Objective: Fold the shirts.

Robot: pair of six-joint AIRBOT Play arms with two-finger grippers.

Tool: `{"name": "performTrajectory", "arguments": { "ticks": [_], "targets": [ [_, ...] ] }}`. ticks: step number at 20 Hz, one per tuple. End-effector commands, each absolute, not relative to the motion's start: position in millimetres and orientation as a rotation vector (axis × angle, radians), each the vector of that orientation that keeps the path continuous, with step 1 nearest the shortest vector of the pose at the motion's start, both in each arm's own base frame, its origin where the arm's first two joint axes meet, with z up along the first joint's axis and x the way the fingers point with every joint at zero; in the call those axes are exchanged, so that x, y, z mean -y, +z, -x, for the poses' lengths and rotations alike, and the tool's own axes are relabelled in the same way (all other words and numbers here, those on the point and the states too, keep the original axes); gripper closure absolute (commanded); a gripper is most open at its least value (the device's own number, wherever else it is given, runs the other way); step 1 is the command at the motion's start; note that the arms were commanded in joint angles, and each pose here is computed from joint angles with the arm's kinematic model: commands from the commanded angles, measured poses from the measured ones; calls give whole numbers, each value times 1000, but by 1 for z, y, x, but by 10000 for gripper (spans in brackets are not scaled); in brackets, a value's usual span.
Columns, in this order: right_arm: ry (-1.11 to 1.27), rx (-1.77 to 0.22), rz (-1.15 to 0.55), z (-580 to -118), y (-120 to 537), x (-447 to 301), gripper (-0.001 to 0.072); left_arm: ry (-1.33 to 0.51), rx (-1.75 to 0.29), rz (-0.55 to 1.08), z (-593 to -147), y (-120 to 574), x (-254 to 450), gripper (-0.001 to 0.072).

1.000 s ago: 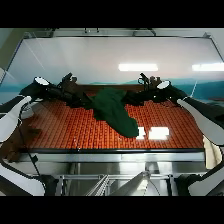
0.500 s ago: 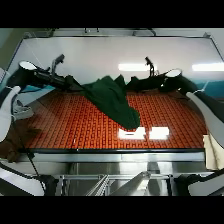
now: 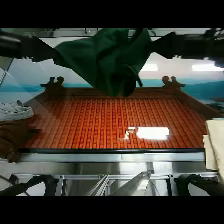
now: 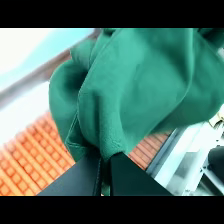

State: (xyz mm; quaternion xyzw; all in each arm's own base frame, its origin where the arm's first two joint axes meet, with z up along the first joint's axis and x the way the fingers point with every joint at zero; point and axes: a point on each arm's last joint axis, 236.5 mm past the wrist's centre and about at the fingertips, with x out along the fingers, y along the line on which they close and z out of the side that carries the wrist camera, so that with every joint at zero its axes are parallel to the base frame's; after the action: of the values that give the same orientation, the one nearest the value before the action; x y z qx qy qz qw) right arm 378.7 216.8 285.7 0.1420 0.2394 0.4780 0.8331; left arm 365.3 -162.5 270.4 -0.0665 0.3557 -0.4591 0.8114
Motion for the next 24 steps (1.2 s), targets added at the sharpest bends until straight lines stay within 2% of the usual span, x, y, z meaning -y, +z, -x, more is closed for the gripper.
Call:
{"name": "performTrajectory", "arguments": {
  "ticks": [1, 6, 11, 12, 13, 15, 16, 17, 18, 19, 20, 24],
  "targets": [
    [1014, -529, -153, -332, 296, -208, 686, -959, -731, 61, -318, 291, 170, 706],
    [1045, -851, -225, -312, 207, -207, 686, -988, -987, 197, -279, 184, 188, 706],
    [995, -1078, -340, -314, 103, -203, 673, -890, -1175, 344, -282, 65, 179, 706],
    [953, -1109, -325, -321, 85, -196, 550, -854, -1214, 388, -286, 47, 172, 705],
    [910, -1131, -302, -328, 70, -189, 366, -826, -1246, 425, -290, 34, 164, 577],
    [808, -1134, -265, -346, 52, -166, 342, -770, -1282, 501, -305, 20, 144, 38],
    [752, -1131, -264, -353, 49, -151, 341, -751, -1296, 542, -313, 19, 135, -13],
    [704, -1138, -286, -357, 47, -137, 339, -755, -1295, 572, -319, 24, 129, -13],
    [669, -1157, -321, -357, 45, -125, 302, -776, -1289, 603, -323, 32, 127, -13],
    [662, -1177, -342, -353, 44, -118, 178, -806, -1287, 638, -323, 42, 130, -13],
    [661, -1203, -361, -347, 41, -115, 110, -830, -1297, 655, -319, 48, 135, -13],
    [677, -1377, -426, -298, -14, -137, 112, -900, -1415, 581, -269, 24, 193, -13]
  ]
}}
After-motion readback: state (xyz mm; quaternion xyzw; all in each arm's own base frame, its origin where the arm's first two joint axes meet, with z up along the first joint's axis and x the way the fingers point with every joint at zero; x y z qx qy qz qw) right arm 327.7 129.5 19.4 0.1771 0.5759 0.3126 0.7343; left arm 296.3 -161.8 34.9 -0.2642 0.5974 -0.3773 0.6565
